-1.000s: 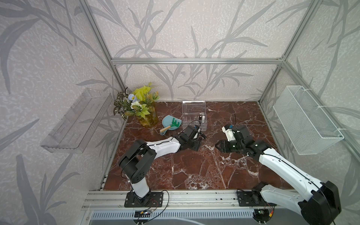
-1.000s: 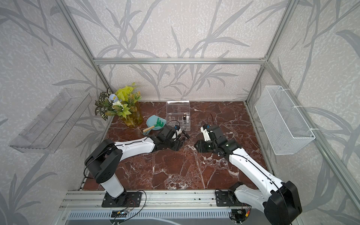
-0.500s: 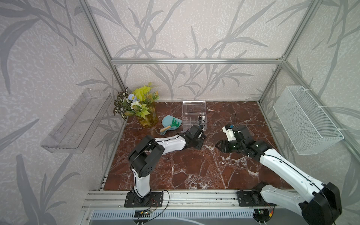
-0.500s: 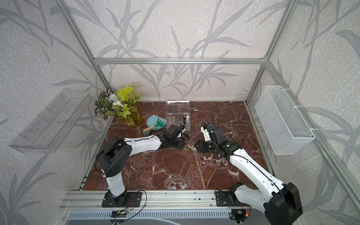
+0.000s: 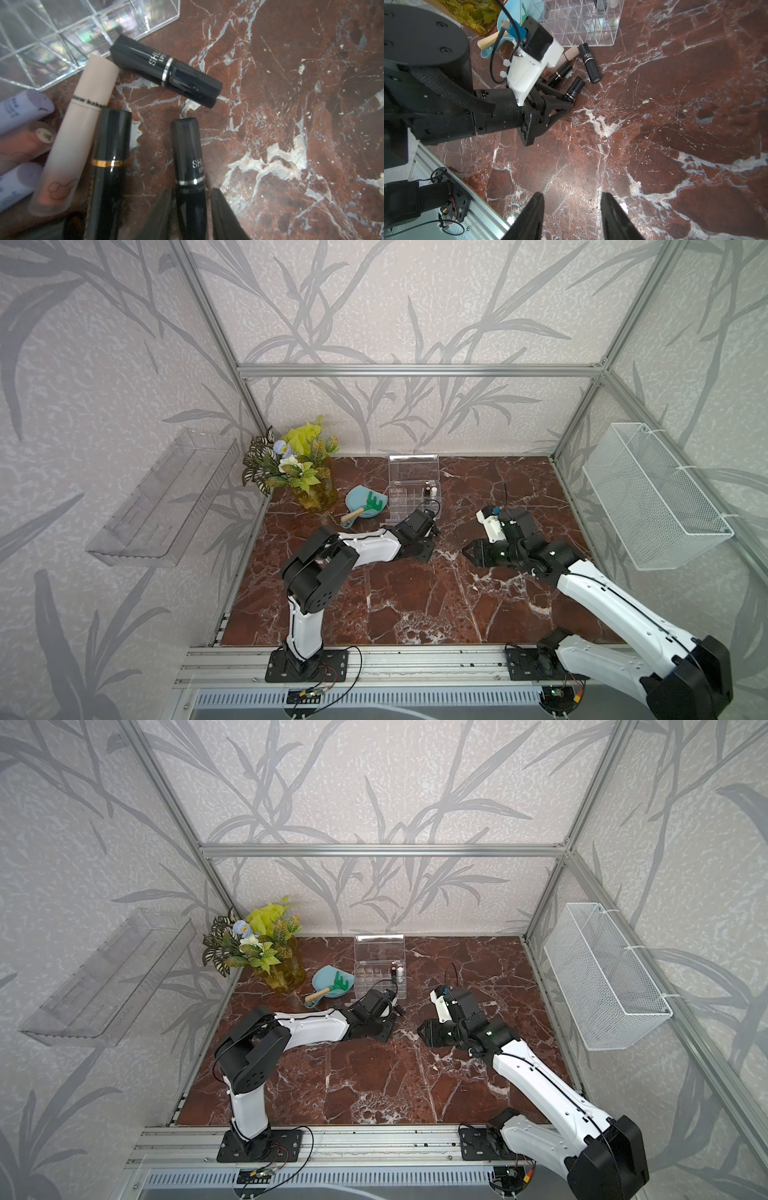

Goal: Arrange the lipsticks in the organizer
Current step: Pick up the lipstick at the center of the board.

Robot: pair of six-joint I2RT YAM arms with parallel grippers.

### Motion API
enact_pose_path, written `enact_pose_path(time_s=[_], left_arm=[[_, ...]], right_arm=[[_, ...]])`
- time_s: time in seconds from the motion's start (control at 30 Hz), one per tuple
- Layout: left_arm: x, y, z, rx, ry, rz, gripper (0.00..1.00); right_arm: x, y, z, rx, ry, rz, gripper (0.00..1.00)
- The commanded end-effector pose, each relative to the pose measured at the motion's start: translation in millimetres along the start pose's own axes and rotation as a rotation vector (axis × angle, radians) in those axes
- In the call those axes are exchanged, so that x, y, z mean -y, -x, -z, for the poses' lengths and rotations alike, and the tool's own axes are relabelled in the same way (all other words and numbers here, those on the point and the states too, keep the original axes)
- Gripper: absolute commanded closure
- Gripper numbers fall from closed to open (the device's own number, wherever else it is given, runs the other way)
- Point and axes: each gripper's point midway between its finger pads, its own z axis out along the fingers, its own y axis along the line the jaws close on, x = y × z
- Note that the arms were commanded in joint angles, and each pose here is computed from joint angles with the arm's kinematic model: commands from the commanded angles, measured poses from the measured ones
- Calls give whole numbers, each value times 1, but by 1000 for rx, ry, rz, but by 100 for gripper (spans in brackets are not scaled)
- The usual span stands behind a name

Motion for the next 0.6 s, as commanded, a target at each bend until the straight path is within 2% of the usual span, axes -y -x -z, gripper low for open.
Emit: enact_pose_path(time_s=[0.0,0.17,0.27,0.4,0.57], left_arm=[[0,-8,-8,-33,12,-9,71],[5,-6,-2,-19,-8,-11,76],[11,2,13,14,-37,-14,77],[27,21,50,108,-122,-23,78],[47,41,102,230,-238,-49,80]], right_arm=[[2,-5,3,-7,-12,14,52],[3,-6,4,-9,-14,16,53],[0,-5,7,-5,-6,14,53],[-9,4,13,11,38,6,53],[-27,25,19,12,167,-34,51]])
